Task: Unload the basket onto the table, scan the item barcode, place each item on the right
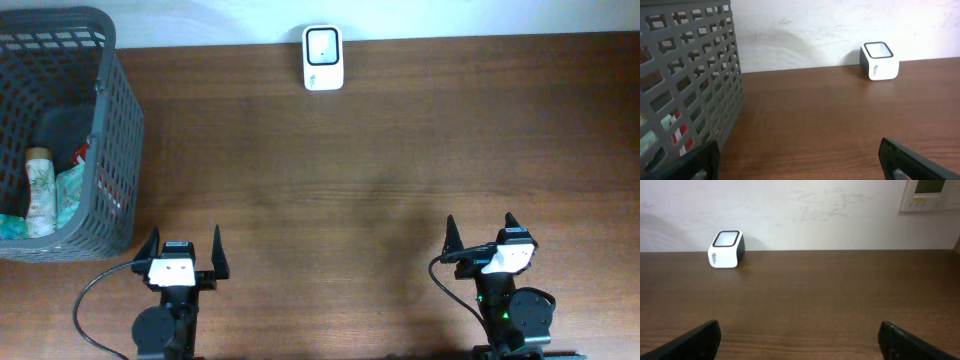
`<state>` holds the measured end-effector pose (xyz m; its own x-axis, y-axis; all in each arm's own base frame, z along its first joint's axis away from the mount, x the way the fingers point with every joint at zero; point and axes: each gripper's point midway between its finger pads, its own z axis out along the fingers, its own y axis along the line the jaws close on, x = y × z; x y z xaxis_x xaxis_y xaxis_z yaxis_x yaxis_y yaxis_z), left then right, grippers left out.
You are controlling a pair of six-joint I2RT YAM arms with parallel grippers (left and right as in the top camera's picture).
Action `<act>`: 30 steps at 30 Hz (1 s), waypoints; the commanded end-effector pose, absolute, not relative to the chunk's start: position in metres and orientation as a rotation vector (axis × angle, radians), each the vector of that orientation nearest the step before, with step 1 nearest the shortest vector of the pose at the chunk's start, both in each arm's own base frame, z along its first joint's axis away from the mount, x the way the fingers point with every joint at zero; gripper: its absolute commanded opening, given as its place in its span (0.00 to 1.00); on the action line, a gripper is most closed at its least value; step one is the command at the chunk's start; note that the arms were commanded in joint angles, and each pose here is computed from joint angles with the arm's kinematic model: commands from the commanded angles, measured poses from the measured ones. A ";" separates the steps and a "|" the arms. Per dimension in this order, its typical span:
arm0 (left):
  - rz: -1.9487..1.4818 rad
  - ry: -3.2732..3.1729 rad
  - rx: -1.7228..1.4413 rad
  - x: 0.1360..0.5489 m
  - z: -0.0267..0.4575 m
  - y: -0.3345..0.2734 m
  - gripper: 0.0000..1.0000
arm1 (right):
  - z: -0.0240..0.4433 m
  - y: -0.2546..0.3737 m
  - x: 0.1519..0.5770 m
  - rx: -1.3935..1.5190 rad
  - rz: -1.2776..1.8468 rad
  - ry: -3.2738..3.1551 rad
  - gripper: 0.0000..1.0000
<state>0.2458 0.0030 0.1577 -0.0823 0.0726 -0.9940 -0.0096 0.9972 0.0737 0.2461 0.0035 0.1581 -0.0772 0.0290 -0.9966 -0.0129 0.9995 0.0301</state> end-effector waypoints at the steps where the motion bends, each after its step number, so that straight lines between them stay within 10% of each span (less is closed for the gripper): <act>1: 0.113 1.650 0.070 0.246 0.156 0.006 0.99 | 0.155 0.001 0.246 0.033 0.033 1.651 0.99; 7: -0.154 1.129 0.413 0.214 0.268 -0.067 0.99 | 0.155 0.001 0.246 0.033 0.033 1.651 0.99; 17: 0.142 0.674 0.192 0.149 0.471 -0.022 0.99 | 0.155 0.001 0.246 0.033 0.033 1.651 0.99; 23: 0.243 0.918 0.084 0.254 0.575 0.007 0.99 | 0.155 0.001 0.246 0.033 0.033 1.650 0.99; 30: 0.283 1.644 0.077 0.428 0.527 0.093 0.99 | 0.155 0.001 0.246 0.034 0.033 1.651 0.99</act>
<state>0.3888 0.0498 0.5393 0.0375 0.2325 -0.9719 -0.1170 0.9669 0.2268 0.2461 0.0031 0.1579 -0.0775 0.0294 -0.9966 -0.0102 0.9995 0.0302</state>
